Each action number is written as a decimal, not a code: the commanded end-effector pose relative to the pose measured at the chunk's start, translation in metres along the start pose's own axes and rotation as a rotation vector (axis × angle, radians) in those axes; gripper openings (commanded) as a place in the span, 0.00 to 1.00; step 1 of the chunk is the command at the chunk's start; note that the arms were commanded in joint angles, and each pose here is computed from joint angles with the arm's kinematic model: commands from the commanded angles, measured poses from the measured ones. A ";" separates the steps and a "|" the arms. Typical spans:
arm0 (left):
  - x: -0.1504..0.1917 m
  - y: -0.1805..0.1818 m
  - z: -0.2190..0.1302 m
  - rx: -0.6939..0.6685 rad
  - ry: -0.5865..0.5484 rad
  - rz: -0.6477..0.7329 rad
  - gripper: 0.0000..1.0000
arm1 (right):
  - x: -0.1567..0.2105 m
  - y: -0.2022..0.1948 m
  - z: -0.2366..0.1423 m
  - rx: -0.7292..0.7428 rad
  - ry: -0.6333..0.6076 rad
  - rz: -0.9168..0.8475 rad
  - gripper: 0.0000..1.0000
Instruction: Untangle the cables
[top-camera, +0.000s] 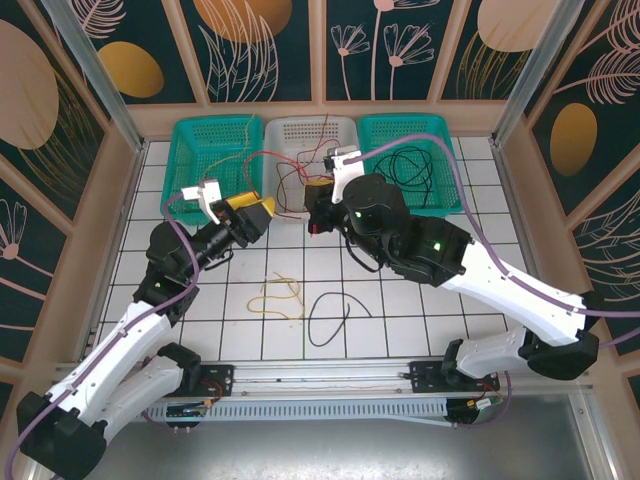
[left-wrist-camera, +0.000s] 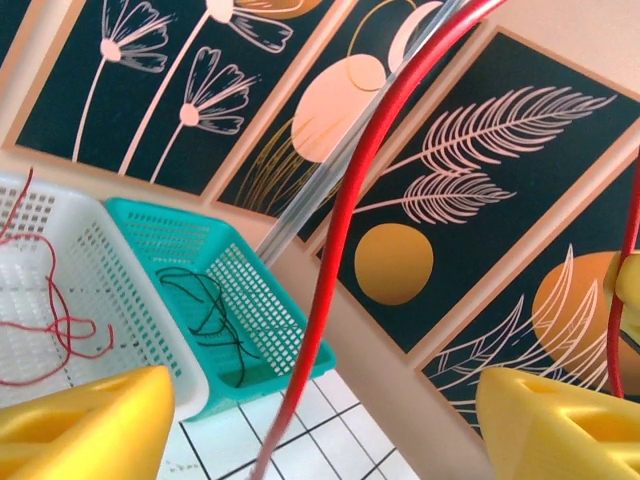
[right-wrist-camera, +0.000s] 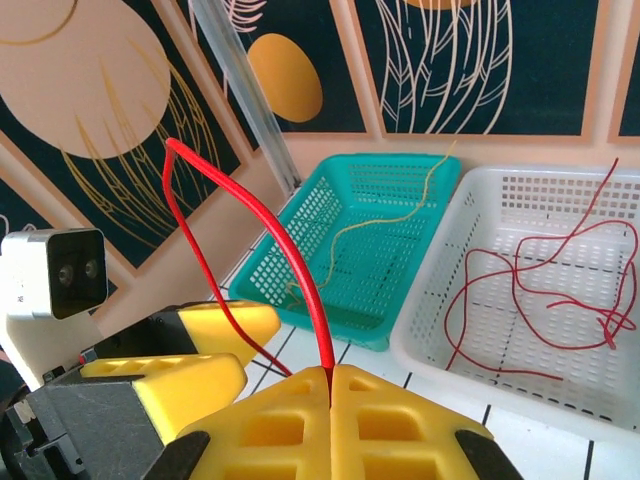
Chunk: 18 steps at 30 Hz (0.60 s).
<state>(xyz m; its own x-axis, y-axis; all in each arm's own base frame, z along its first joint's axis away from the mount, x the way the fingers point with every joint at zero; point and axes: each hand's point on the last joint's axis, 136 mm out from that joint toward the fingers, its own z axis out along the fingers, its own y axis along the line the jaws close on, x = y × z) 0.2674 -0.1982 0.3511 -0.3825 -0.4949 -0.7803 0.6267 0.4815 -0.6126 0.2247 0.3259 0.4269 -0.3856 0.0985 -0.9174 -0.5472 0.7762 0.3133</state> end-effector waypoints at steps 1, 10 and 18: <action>-0.020 -0.011 0.004 0.010 -0.041 0.091 0.73 | -0.018 0.004 -0.014 -0.051 -0.059 0.057 0.00; -0.034 0.002 0.015 -0.080 -0.061 0.172 0.36 | -0.010 0.000 -0.017 -0.054 -0.055 0.070 0.00; -0.029 0.001 0.014 -0.093 -0.004 0.207 0.00 | 0.000 -0.033 -0.009 0.066 -0.055 0.083 0.01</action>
<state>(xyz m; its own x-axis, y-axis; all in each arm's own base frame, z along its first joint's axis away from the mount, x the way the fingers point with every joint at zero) 0.2938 -0.1970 0.3620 -0.2802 -0.3995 -0.8728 0.6127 0.6255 -0.4830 0.2249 0.3132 0.4115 -0.4053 0.1230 -0.9059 -0.5290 0.7766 0.3421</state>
